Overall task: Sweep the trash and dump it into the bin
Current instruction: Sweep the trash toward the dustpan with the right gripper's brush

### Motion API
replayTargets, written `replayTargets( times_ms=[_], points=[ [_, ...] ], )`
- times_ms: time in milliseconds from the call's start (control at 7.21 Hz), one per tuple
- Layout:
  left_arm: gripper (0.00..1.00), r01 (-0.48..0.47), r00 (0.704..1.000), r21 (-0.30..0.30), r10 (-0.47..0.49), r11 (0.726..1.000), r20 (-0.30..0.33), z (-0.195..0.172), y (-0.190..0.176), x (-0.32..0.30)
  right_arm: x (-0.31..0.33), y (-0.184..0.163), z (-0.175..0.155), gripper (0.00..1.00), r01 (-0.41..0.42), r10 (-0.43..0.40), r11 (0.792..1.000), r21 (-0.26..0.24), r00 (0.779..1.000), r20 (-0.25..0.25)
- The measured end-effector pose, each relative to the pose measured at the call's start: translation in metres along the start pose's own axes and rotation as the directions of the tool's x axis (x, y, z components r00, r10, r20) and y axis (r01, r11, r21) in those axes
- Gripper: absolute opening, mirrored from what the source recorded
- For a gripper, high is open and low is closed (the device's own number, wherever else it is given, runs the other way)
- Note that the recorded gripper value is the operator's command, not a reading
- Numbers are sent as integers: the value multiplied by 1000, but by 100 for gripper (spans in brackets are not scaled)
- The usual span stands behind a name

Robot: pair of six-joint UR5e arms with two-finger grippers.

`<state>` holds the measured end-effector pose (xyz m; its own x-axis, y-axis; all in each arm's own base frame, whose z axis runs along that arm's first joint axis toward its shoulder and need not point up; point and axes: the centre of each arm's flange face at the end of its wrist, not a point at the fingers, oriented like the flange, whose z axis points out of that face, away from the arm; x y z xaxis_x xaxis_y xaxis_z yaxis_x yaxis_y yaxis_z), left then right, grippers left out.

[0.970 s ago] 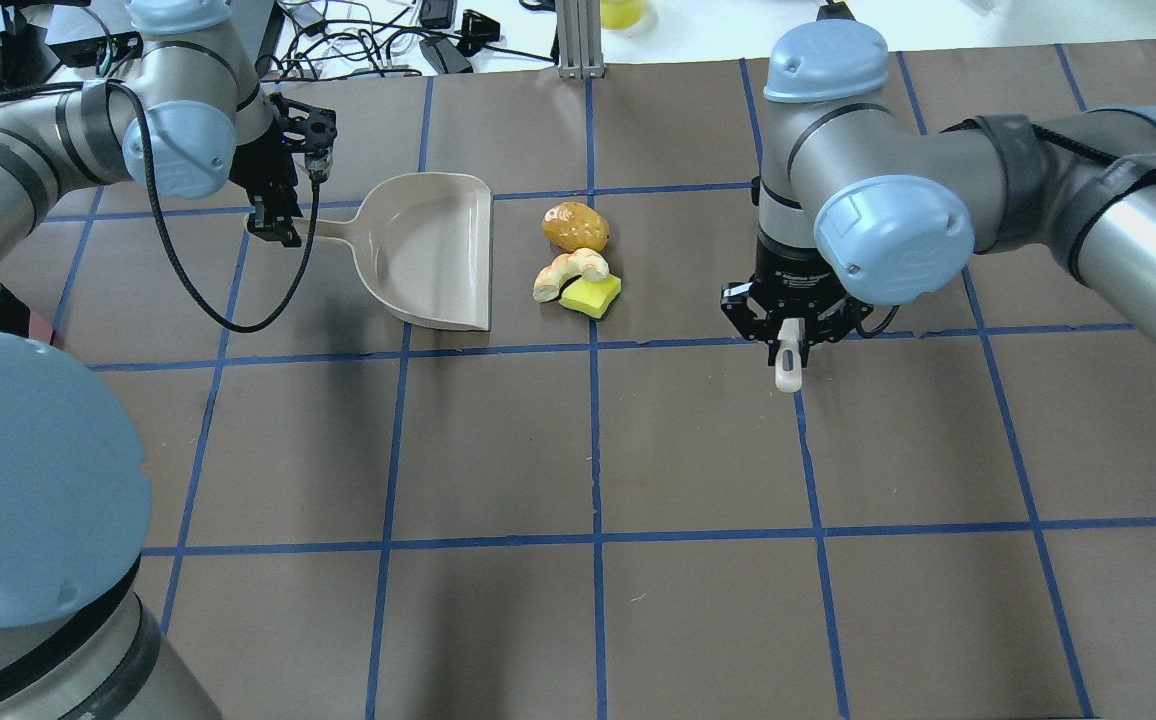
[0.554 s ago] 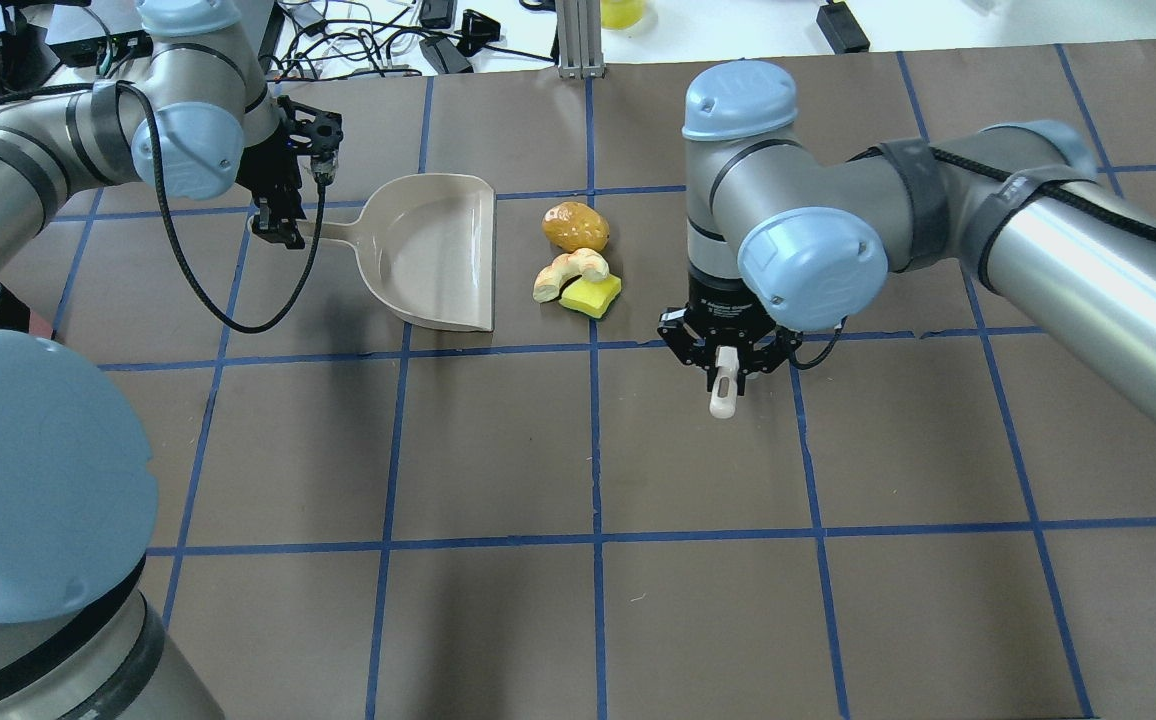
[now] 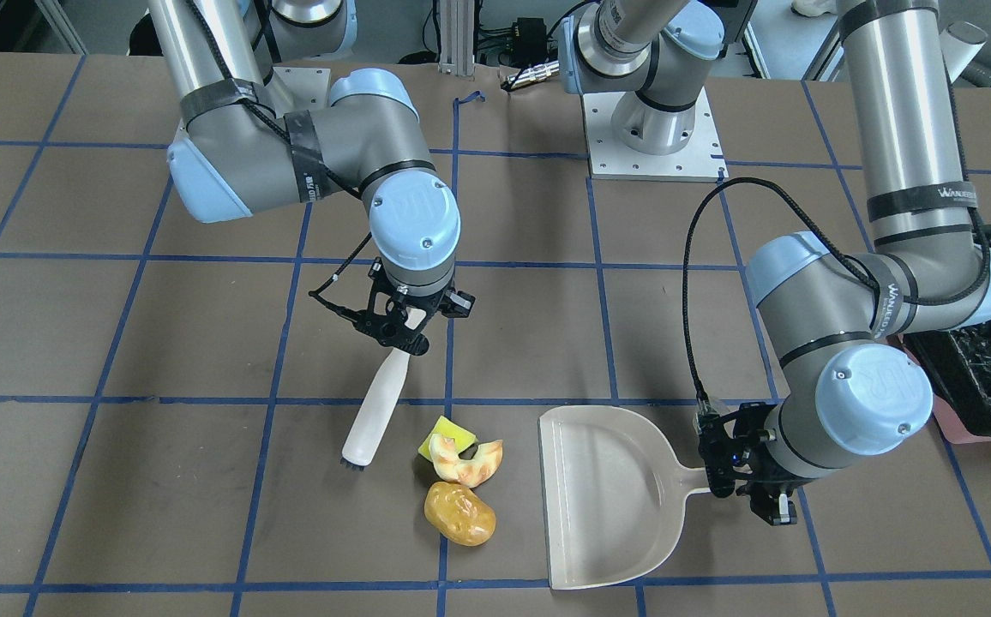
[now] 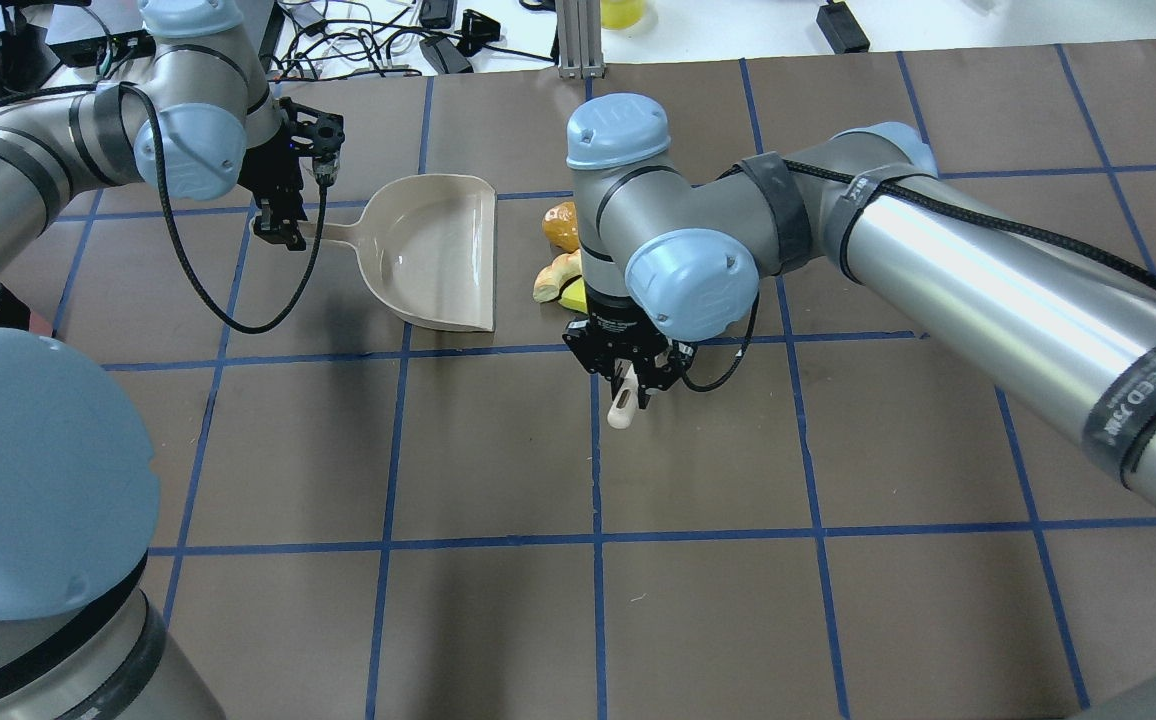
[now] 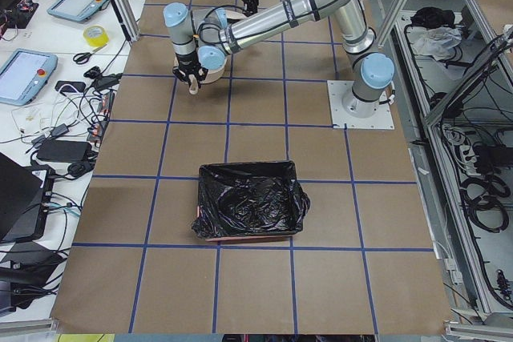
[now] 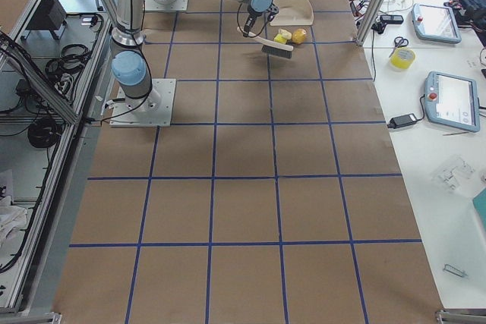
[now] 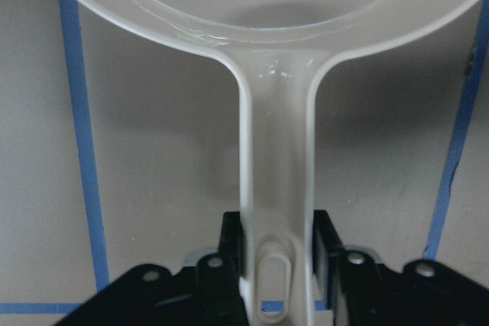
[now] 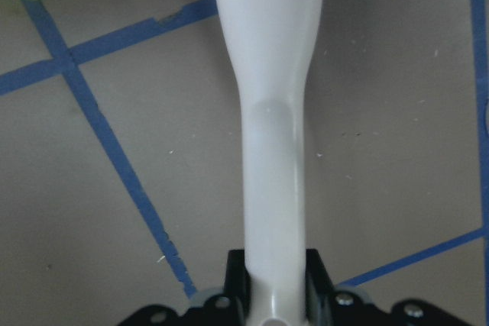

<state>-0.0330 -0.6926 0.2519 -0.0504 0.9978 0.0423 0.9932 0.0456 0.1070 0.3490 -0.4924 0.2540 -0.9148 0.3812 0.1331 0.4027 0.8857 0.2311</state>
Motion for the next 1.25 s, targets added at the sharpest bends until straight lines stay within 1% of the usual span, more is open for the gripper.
replayTargets(
  times_ms=[139,277,554,693,970,1248],
  points=[
    [8,0,1000,0,0,1000,-1,0,0,0,-11,9,1,0,-34,34,999,4,999,24],
    [8,0,1000,0,0,1000,-1,1,0,0,-18,14,2,0,-51,51,999,-2,998,42],
    [8,0,1000,0,0,1000,2,-1,0,0,-27,13,9,0,-59,60,998,-18,995,74],
    [8,-1,1000,0,1,1000,3,-2,0,0,-31,10,15,0,-57,59,998,-20,995,80],
    [8,-1,1000,0,1,1000,3,-2,-1,0,-39,3,23,0,-51,51,999,-5,994,100],
    [8,-2,1000,0,2,1000,1,-1,-1,1,-54,-9,18,0,-36,32,999,31,990,138]
  ],
)
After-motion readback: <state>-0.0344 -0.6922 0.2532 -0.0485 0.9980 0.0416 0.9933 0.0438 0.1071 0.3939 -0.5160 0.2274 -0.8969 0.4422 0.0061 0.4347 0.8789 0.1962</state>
